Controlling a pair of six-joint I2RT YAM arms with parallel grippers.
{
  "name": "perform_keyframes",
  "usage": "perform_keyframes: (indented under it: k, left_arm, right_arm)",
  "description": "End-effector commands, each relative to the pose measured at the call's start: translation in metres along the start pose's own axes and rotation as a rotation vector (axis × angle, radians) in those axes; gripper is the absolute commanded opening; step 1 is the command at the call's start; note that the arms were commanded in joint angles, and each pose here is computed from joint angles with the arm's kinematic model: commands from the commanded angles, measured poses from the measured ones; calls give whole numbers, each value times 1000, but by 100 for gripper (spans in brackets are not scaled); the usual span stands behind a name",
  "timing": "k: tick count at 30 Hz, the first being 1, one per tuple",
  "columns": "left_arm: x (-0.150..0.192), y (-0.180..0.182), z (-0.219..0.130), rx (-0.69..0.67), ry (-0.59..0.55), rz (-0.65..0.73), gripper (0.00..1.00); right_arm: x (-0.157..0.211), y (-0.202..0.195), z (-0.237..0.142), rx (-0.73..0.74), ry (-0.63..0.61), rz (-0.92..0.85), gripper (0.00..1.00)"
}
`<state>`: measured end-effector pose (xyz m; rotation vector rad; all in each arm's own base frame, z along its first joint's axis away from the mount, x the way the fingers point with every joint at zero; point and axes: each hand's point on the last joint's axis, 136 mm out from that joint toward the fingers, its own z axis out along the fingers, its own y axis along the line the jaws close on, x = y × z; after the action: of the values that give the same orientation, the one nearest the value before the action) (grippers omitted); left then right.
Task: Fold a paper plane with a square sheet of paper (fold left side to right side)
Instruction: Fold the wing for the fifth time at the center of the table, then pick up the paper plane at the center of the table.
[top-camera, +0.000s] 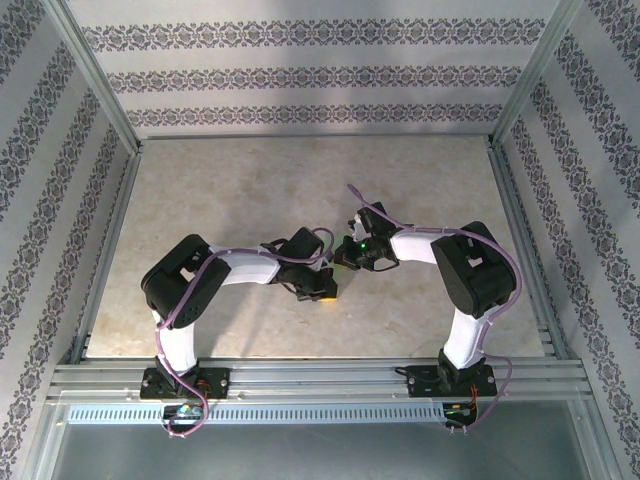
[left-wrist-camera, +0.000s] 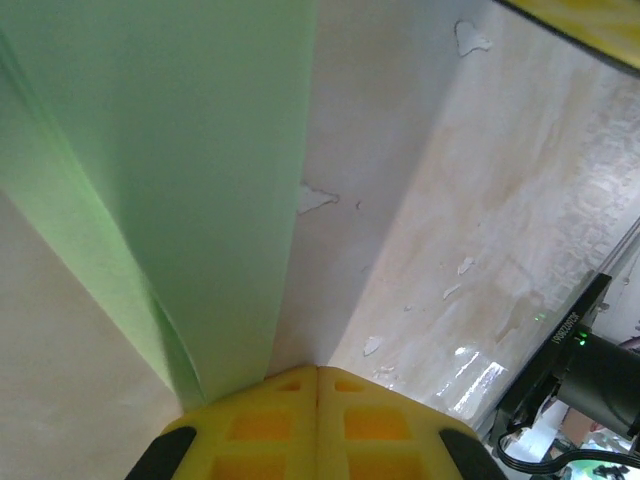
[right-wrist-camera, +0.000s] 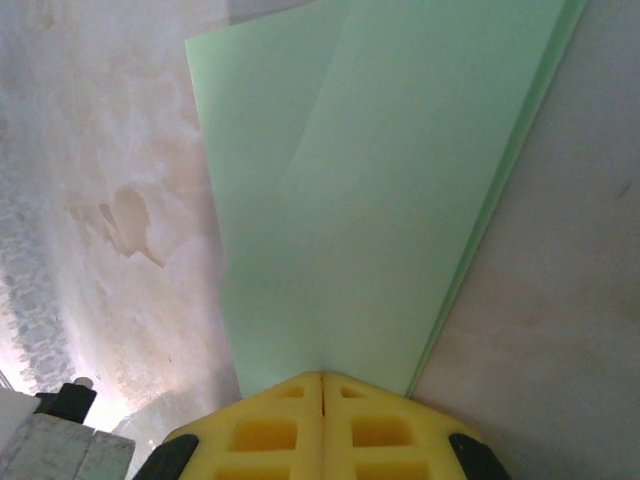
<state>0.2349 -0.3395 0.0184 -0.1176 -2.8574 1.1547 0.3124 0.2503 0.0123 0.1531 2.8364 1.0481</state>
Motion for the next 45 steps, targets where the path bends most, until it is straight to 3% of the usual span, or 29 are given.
perform_keyframes:
  k: [1, 12, 21, 26, 34, 39, 45]
  left_arm:
    - [10, 16, 8, -23, 25, -46, 1]
    - [39, 19, 6, -17, 60, -77, 1]
    - [29, -9, -22, 62, -59, 26, 3]
    - [6, -6, -66, 8, -236, 94, 5]
    - [-29, 21, -152, -178, -581, 130, 31]
    - [-38, 39, -190, -252, -728, 110, 49]
    - [-41, 59, -208, -262, -787, 46, 53]
  right_arm:
    - [39, -71, 13, 259, 103, 83, 0]
    - [26, -58, 10, 240, 93, 55, 0]
    - [-13, -8, -10, 183, 25, -49, 0]
    - [-32, 21, -49, 223, -78, -126, 20]
    - [-21, 25, -84, 417, -160, -217, 51]
    - [-12, 27, -75, 521, -134, -280, 58]
    - [-9, 22, -45, 602, -86, -321, 60]
